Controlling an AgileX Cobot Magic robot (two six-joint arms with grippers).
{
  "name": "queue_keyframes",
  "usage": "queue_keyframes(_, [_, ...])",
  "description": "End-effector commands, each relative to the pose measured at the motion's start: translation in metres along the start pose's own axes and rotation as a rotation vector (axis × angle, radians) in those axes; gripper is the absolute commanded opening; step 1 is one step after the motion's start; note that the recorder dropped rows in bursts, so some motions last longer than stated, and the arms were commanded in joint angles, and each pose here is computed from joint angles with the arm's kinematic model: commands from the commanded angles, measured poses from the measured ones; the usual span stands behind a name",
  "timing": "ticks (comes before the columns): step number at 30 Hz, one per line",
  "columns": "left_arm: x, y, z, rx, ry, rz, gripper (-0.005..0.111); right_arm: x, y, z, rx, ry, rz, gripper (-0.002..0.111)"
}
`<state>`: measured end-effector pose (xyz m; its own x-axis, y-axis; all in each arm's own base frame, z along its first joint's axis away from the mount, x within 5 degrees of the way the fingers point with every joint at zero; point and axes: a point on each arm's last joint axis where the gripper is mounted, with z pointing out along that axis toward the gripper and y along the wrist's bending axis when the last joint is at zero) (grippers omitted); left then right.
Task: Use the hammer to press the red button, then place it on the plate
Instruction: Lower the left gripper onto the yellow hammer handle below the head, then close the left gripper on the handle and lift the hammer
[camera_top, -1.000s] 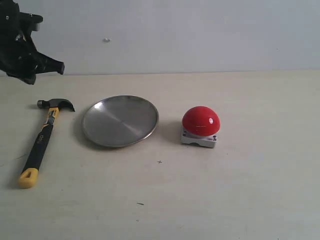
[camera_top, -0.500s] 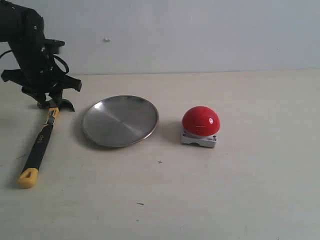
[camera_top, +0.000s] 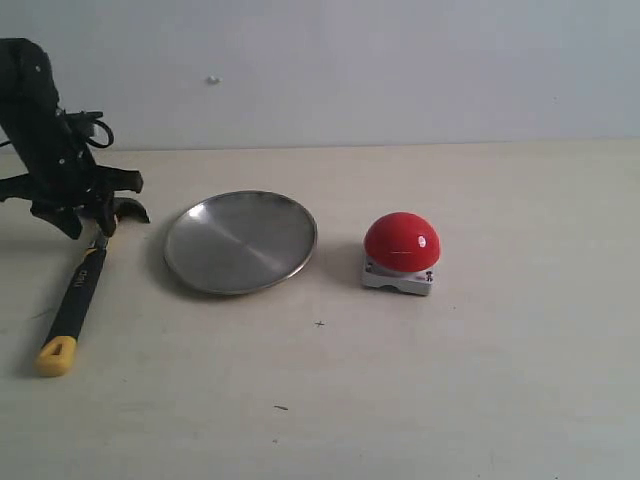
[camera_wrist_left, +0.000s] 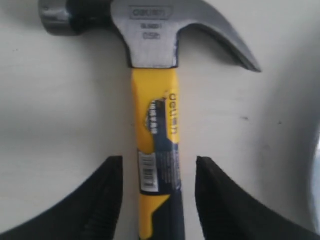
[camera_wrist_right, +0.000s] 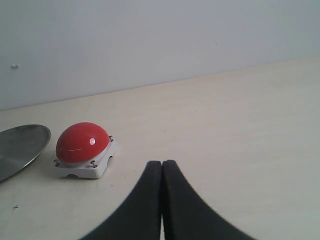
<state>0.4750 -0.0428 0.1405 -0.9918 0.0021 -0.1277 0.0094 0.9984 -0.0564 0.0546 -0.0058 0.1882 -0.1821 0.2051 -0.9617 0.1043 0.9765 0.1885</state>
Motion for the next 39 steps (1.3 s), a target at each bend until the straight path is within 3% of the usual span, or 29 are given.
queue_keyframes(1, [-0.002, 0.000, -0.001, 0.009, -0.012, 0.025, 0.046, 0.001, 0.000, 0.000, 0.003, -0.007, -0.007, 0.000])
queue_keyframes(5, [-0.004, -0.009, -0.001, 0.003, -0.048, 0.052, 0.046, 0.001, 0.000, 0.000, 0.003, -0.007, -0.007, 0.000])
queue_keyframes(14, [-0.009, -0.003, 0.001, -0.010, -0.088, 0.046, 0.046, 0.001, 0.000, 0.000, 0.003, -0.007, -0.007, 0.000])
queue_keyframes(28, [-0.010, 0.000, 0.030, -0.034, -0.036, 0.053, 0.046, 0.001, 0.000, 0.000, 0.003, -0.007, -0.007, 0.000])
queue_keyframes(31, [-0.009, 0.000, 0.031, -0.035, -0.024, 0.053, 0.036, 0.001, 0.000, 0.000, 0.003, -0.007, -0.007, 0.000])
queue_keyframes(36, [-0.007, 0.000, 0.032, -0.034, -0.004, 0.061, 0.000, 0.001, 0.000, 0.000, 0.003, -0.007, -0.007, 0.000])
queue_keyframes(39, [-0.011, -0.001, 0.020, -0.032, -0.046, 0.072, 0.000, 0.001, 0.000, 0.000, 0.003, -0.007, -0.007, 0.000])
